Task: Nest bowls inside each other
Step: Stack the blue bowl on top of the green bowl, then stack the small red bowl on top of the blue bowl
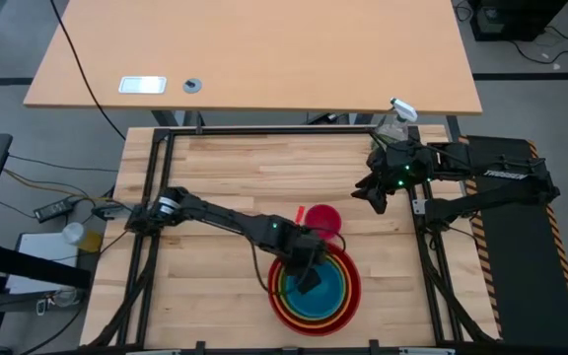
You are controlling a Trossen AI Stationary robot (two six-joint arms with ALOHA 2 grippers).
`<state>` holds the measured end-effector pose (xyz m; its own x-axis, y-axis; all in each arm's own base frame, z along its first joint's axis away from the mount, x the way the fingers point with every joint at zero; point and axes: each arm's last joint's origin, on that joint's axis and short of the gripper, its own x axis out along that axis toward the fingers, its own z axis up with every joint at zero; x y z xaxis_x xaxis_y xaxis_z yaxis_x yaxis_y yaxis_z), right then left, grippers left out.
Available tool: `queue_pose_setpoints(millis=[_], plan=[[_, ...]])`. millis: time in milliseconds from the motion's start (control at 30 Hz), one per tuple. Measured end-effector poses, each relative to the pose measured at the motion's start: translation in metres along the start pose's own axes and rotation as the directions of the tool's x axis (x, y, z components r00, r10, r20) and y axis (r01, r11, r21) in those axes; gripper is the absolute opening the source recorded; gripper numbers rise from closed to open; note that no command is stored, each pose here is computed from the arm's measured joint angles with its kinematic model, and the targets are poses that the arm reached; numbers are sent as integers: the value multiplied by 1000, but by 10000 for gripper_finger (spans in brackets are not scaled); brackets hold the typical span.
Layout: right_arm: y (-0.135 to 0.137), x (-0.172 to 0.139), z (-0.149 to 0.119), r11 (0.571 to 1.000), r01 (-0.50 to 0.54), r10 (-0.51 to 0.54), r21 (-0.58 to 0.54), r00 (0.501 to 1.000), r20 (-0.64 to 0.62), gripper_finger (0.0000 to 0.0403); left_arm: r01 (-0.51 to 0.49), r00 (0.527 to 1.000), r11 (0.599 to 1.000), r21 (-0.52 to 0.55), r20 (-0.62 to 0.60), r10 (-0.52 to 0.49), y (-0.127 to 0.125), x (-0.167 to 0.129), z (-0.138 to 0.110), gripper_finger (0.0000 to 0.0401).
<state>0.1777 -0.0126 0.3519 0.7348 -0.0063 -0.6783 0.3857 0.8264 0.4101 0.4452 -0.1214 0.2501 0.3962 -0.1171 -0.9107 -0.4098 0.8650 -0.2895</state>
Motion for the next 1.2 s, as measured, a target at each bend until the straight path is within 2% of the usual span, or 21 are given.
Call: queue_pose_setpoints(millis=[233, 433, 700, 833, 933, 1067, 1200], plan=[[7, -5, -6, 999, -25, 25, -24, 1000, 4, 185, -65, 997, 998, 12, -50, 65, 6, 21, -3, 12], [11, -6, -7, 999, -27, 28, -47, 999, 23, 185, -57, 997, 995, 76, -45, 60, 6, 25, -2, 31], [13, -6, -7, 998, -22, 24, -57, 999, 36, 185, -40, 997, 995, 89, -65, 46, 6, 25, -2, 107], [8, -1, -11, 999, 29, -29, -27, 1000, -4, 185, -36, 998, 996, 81, -56, 40, 7, 16, 3, 146], [1, 13, -18, 997, 75, -76, -17, 995, -58, 185, -21, 999, 995, 96, -25, 23, 4, 3, 8, 166], [-8, 44, -31, 988, 153, -153, -13, 979, -138, 185, -91, 995, 981, 174, -23, 96, 5, -4, 5, 177], [-17, 74, -41, 963, 265, -268, -42, 943, -198, 185, -259, 966, 934, 247, 88, 245, 3, -33, -6, 172]])
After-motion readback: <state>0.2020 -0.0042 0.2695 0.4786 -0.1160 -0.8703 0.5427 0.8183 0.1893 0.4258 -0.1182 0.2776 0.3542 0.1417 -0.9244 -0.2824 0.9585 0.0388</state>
